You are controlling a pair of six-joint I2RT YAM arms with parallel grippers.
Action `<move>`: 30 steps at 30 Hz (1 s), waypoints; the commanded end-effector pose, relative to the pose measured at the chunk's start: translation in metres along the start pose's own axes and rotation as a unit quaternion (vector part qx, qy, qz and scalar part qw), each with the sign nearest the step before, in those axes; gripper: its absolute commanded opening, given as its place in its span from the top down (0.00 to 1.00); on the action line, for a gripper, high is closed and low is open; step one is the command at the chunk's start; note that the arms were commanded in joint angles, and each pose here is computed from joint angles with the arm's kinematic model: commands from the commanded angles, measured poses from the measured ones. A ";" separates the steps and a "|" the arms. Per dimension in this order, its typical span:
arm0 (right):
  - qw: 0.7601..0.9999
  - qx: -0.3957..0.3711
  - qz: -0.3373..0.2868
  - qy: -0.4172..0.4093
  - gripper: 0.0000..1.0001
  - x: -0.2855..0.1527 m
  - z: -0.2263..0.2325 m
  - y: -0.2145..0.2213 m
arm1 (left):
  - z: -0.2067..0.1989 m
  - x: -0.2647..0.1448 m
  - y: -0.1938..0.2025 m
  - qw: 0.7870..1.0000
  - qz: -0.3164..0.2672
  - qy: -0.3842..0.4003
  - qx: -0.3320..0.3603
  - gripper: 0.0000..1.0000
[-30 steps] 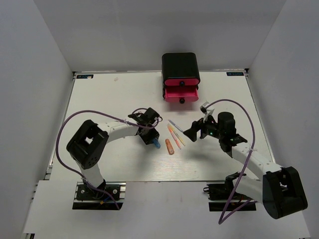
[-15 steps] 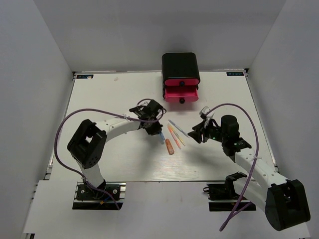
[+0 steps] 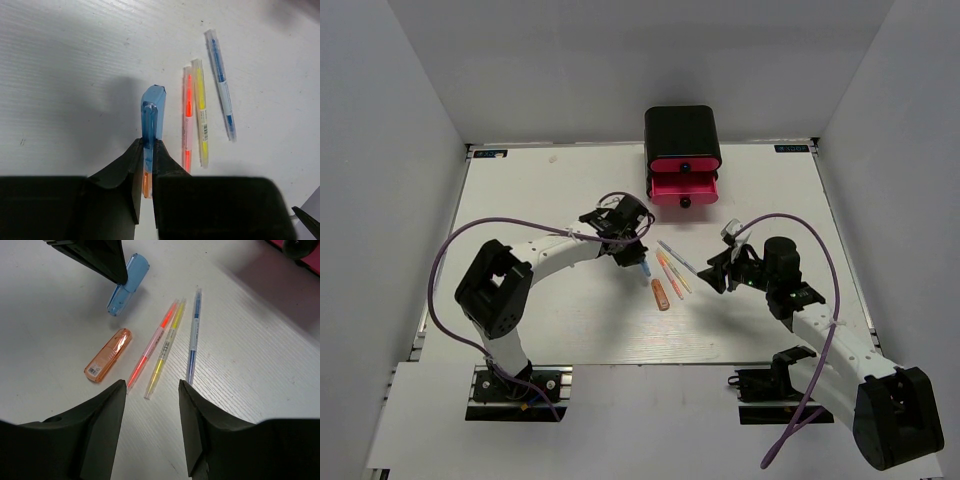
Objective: Sort the stationery into containers
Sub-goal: Pick up the stationery from the center of the board.
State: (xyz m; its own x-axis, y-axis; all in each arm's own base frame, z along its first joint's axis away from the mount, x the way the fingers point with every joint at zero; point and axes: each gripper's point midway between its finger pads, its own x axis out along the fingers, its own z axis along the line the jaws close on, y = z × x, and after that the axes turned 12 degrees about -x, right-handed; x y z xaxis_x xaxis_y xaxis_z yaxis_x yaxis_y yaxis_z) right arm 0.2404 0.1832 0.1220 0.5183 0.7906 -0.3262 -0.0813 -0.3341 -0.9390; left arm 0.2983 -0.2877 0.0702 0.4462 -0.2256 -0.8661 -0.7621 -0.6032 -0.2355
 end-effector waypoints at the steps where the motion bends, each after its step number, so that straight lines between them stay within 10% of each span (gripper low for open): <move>1: 1.000 -0.018 -0.023 0.007 0.48 0.000 -0.004 -0.012 | -0.032 -0.021 -0.017 0.998 -0.023 0.051 0.008 0.86; 18: 0.999 -0.019 -0.016 0.021 0.46 -0.003 -0.006 -0.006 | -0.159 -0.087 -0.059 0.962 -0.057 0.262 -0.052 0.86; 30: 0.998 -0.033 -0.016 0.053 0.46 -0.017 -0.007 -0.001 | -0.230 -0.054 -0.094 0.939 -0.049 0.304 -0.154 0.86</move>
State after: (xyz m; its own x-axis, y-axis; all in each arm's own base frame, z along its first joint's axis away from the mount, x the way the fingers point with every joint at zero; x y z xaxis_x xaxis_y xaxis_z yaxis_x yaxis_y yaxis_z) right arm 0.2363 0.1730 0.1314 0.5790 0.7648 -0.2826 -0.0216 -0.3320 -0.9430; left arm 0.4433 -0.3922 0.2211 0.7479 -0.4895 -0.4483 -0.6016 -0.7853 -0.1462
